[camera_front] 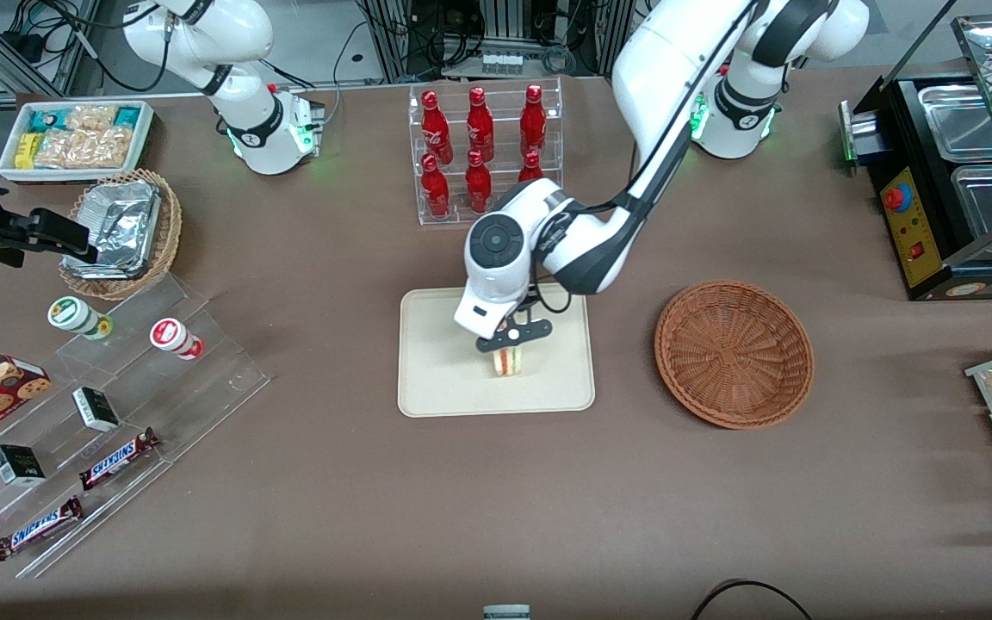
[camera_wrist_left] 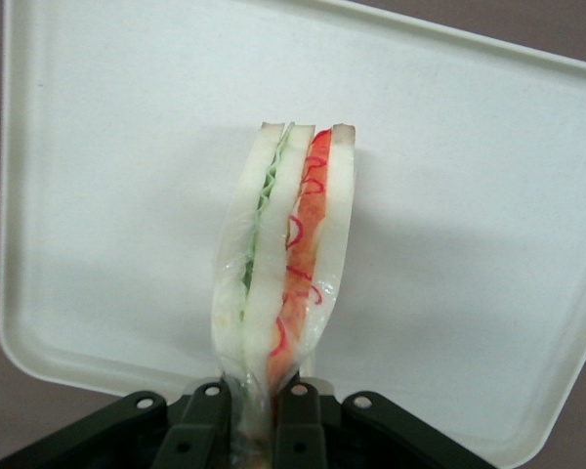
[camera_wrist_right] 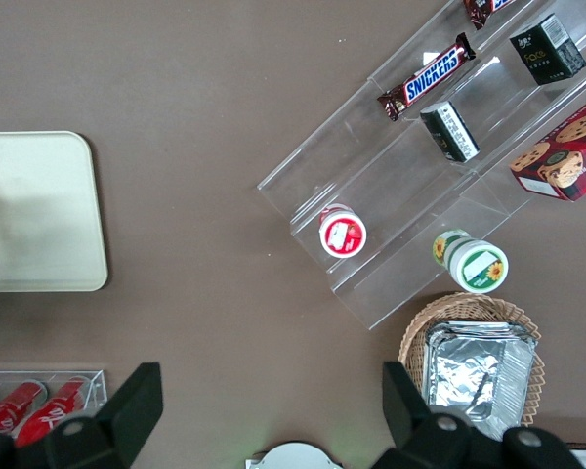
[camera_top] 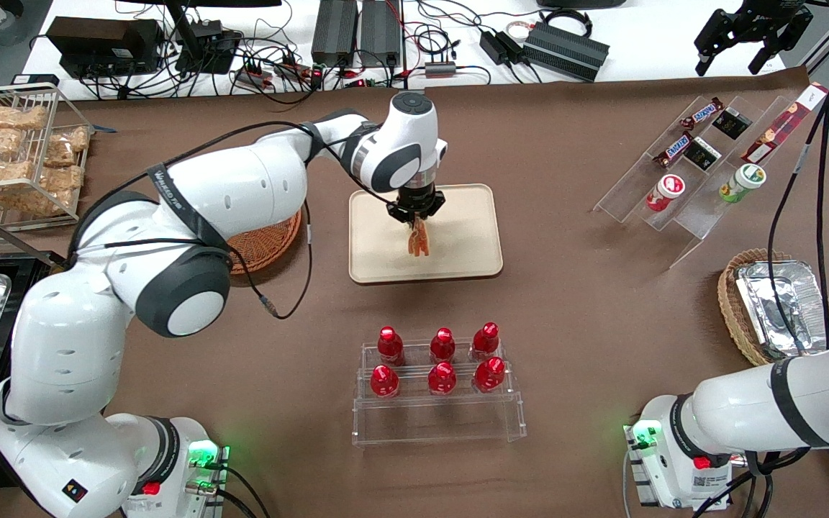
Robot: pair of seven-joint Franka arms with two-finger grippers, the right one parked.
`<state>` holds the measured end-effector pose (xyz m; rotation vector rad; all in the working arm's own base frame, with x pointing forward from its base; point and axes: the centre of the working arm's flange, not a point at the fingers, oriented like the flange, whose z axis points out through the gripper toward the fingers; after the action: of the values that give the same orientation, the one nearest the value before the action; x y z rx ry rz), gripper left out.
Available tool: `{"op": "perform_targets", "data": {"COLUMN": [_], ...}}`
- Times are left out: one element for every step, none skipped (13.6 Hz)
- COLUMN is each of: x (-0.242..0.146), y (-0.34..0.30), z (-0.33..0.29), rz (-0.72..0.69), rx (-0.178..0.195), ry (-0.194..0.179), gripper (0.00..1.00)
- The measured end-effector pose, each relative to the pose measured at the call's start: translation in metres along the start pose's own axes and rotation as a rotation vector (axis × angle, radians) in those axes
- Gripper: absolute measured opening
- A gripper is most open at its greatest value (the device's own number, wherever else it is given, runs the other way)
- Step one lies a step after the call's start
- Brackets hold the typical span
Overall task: Place sandwich from basket to tray
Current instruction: 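Lower the sandwich onto the tray and open the left gripper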
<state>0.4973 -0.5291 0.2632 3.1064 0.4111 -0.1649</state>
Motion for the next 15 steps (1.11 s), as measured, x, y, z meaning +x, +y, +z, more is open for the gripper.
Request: {"op": "perform_targets", "data": {"x": [0.004,0.009,0.013,0.017,0.019,0.020,0.020,0.021,0.021,0.021,0.021,0.021,0.021,0.021,0.021], "y": [0.004,0.007,0.010,0.012,0.014,0.015,0.015,0.016,0.016,0.016,0.017,0.018,0.018,0.019,0.020], "z": [0.005,0.009,0.012,0.015,0.019,0.022,0.025,0.025,0.024,0.023,0.020,0.015,0.007,-0.006,-0.022], "rz": [-0.004,-0.008,-0.011,-0.013,-0.014,-0.015,-0.016,-0.016,-0.015,-0.015,-0.015,-0.015,-0.014,-0.012,-0.002], "rx": [-0.002,-0.002,0.002,0.003,0.003,0.004,0.005,0.005,0.005,0.004,0.002,0.001,0.005,0.002,-0.006], "ry": [-0.001,-0.001,-0.002,-0.003,-0.004,-0.006,-0.007,-0.007,-0.007,-0.007,-0.005,-0.005,-0.007,-0.004,0.001], "gripper": [0.15,0.15,0.15,0.15,0.15,0.15,0.15,0.17,0.19,0.28,0.39,0.48,0.61,0.70,0.81]}}
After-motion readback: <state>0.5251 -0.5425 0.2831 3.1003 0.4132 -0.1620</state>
